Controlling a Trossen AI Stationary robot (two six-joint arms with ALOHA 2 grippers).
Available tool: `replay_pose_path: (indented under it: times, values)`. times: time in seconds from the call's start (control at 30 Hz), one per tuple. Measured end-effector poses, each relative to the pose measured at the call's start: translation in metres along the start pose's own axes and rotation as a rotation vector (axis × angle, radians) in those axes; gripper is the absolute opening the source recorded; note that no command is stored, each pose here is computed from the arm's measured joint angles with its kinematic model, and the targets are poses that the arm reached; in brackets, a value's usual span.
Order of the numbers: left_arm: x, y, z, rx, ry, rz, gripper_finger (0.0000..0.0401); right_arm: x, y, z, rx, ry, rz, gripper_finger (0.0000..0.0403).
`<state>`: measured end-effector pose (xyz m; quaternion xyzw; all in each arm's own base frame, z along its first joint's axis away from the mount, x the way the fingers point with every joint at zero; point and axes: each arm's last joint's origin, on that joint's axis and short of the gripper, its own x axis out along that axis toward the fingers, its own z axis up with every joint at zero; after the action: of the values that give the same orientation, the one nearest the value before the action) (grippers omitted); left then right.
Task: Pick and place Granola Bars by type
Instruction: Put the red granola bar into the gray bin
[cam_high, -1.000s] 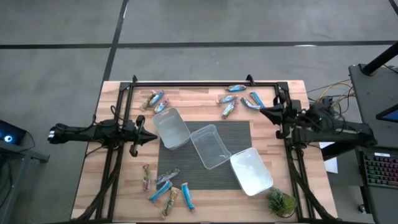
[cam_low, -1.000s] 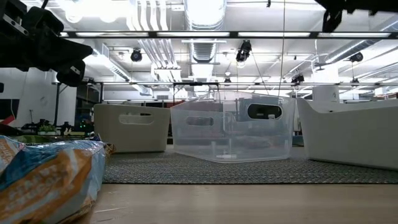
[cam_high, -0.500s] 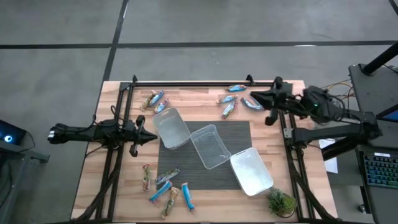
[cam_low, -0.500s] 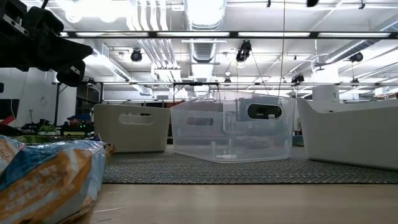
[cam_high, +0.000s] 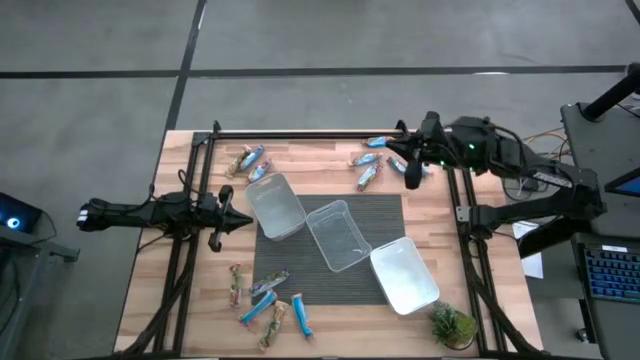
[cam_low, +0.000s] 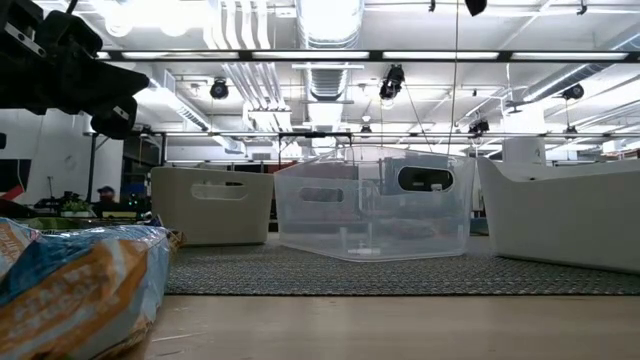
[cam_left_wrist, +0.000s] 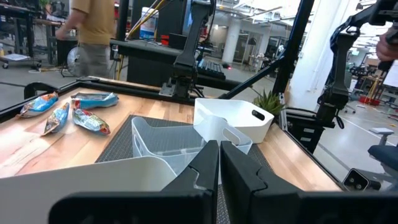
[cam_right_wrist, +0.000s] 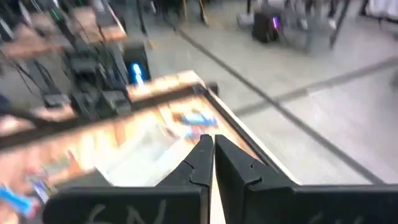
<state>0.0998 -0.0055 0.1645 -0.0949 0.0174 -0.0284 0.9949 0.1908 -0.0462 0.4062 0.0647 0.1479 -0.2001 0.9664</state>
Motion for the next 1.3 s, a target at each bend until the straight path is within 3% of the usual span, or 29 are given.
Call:
replay_pose_path:
  times: [0.17, 0.4, 0.7, 1.0, 1.3]
  values:
    - [0.0, 0.0, 0.0, 0.0, 0.0, 0.0, 0.0, 0.004, -0.008, 0.011, -0.049, 0.114, -0.042, 0.0009]
    - [0.0, 0.0, 0.0, 0.0, 0.0, 0.0, 0.0, 0.014, -0.022, 0.02, -0.102, 0.193, 0.038, 0.0009]
    - [0.0, 0.0, 0.0, 0.0, 0.0, 0.0, 0.0, 0.029, -0.04, 0.014, -0.199, 0.333, 0.01, 0.0009]
    - [0.0, 0.0, 0.0, 0.0, 0.0, 0.0, 0.0, 0.045, -0.048, 0.01, -0.208, 0.43, 0.069, 0.0009]
    - [0.0, 0.0, 0.0, 0.0, 0.0, 0.0, 0.0, 0.058, -0.053, 0.003, -0.299, 0.51, 0.095, 0.0009]
